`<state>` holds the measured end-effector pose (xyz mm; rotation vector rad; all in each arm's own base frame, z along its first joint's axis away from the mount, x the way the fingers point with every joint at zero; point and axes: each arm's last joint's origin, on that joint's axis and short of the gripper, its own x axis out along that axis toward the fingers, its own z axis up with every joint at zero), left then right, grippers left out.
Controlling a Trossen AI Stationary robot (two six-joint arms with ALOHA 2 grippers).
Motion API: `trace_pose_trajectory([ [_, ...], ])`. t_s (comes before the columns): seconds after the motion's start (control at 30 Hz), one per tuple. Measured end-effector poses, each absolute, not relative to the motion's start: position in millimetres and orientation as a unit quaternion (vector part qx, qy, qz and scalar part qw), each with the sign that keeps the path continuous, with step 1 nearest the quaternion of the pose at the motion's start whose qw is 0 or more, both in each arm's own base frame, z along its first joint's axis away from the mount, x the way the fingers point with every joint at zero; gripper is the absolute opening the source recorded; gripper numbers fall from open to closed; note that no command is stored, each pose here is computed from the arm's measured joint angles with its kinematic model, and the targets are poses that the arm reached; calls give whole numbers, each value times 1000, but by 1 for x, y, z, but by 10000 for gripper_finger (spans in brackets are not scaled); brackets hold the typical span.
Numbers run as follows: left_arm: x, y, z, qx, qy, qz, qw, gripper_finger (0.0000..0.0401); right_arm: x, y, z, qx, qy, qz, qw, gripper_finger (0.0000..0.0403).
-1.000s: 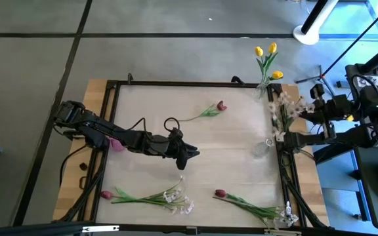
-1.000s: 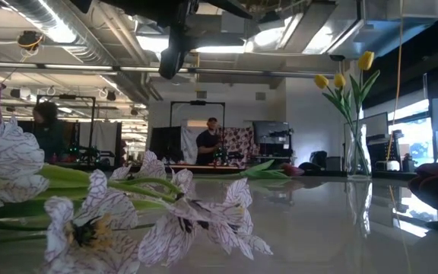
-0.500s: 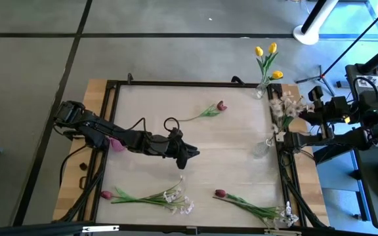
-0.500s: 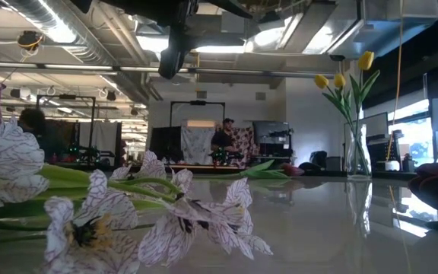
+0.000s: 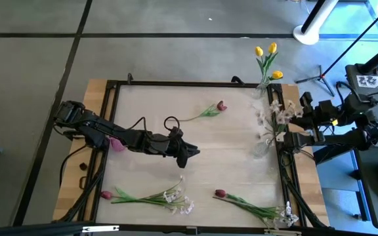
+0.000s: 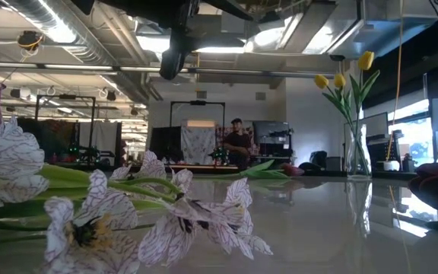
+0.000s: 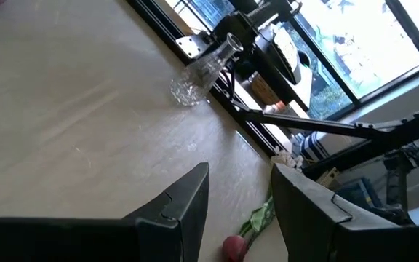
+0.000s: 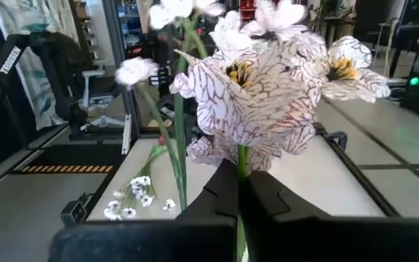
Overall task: Sort flowers into vase by color
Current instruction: Put the top white flowers into the bottom transparent vase, then put the right white flowers into the bottom transparent vase
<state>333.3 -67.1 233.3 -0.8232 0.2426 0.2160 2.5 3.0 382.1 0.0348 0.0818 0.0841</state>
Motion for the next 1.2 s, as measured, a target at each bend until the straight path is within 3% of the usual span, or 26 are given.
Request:
trace_pose_trajectory([
  [0.4,327,-59,244,-409,154,45,898,144,-1,4,361,100,154,40,982,43],
  [0.67,319,-35,254,-420,182,26,889,144,5,3,354,132,270,18,954,124],
  [0.97,314,-3,262,-425,204,-34,881,144,6,3,393,114,402,10,908,242],
  [1.2,309,28,267,-408,195,-54,890,144,-4,4,439,121,332,26,935,272],
])
